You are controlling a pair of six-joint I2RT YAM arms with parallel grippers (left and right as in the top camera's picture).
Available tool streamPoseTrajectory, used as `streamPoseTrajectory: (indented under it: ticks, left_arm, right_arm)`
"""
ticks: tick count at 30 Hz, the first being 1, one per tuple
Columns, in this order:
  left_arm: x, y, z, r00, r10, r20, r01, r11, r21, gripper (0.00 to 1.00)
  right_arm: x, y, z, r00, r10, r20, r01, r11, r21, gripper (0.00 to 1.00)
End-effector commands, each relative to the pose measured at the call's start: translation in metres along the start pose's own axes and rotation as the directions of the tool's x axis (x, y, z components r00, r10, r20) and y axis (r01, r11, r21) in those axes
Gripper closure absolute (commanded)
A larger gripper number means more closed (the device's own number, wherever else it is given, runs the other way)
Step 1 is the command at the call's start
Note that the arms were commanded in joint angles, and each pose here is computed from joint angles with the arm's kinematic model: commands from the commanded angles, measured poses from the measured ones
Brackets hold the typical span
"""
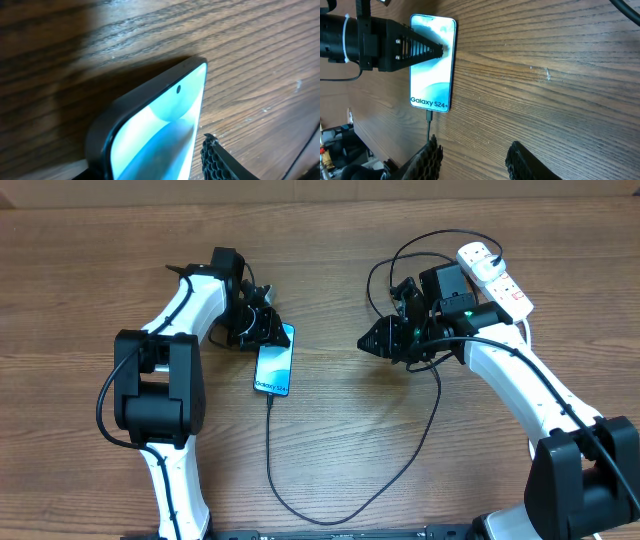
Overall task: Plug charger to phone and switch on socket
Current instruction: 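Lay the phone flat on the table with the left gripper and release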
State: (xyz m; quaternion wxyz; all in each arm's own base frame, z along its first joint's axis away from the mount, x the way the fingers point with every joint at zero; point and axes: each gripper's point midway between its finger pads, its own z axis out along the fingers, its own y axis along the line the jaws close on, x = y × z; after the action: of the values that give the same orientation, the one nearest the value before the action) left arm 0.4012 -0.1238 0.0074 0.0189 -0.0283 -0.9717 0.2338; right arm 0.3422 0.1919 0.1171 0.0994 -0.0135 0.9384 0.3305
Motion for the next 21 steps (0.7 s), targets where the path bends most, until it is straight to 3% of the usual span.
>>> streamPoseTrajectory:
  ticks: [1,8,13,21]
  left_arm:
    - [0.009,0.036,0.002,0.997,-0.067,-0.024,0.061,0.979,-0.192,0.57]
    - [0.010,0.060,-0.004,0.992,-0.125,0.002,0.119,0.936,-0.332,0.55]
    - [0.009,0.065,-0.006,0.991,-0.134,0.014,0.130,0.924,-0.360,0.53]
    - [-0.001,0.062,-0.060,0.984,-0.161,0.074,0.177,0.876,-0.448,0.53]
  right_arm:
    - [-0.002,0.006,-0.006,0.999,-0.028,0.024,0.028,1.000,0.000,0.57]
    - [-0.003,0.006,-0.006,0.999,-0.028,0.025,0.028,1.000,0.004,0.57]
    - [-0.004,0.001,-0.007,0.999,-0.028,0.034,0.027,0.999,0.028,0.57]
    - [-0.013,0.011,-0.021,0.996,-0.074,0.058,0.071,0.997,0.037,0.57]
